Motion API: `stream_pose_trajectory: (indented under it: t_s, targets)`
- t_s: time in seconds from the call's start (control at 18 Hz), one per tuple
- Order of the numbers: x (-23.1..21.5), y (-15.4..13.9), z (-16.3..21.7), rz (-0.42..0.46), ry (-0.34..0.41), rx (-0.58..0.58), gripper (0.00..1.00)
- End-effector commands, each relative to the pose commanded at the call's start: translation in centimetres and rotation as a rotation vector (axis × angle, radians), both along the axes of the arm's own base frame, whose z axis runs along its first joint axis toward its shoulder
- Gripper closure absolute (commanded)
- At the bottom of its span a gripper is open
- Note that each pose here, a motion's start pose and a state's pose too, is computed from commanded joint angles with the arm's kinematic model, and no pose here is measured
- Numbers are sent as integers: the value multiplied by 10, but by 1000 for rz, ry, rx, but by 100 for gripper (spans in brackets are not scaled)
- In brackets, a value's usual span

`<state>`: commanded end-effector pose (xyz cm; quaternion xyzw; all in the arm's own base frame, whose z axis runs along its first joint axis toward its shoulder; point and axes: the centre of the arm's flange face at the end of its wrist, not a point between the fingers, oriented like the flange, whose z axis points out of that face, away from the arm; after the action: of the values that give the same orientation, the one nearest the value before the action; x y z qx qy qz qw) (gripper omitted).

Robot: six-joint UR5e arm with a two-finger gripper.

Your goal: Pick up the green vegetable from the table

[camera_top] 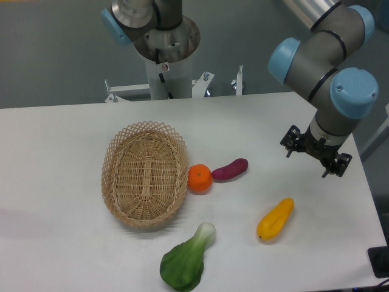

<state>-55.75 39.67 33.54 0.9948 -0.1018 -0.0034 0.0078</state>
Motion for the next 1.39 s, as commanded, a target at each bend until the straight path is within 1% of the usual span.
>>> stream_pose_trajectory:
  t_s: [0.39,0.44,0.56,0.67,0.78,0.89,1.11,1.22,1.39]
  targets:
    - [0,1,2,-2,-2,12,0]
    - [0,2,2,9,1,17,0]
    - [-1,4,1,56,5,41,0]
    - [0,8,1,115,-11,79,0]
    - [0,13,-6,201,-33,94,0]
    - [15,34,-8,247,-45,104,0]
    - [41,74,-16,248,-34,115,0]
    - [50,89,-21,264,-30,122,0]
    - [62,119,-36,293,-3,152,0]
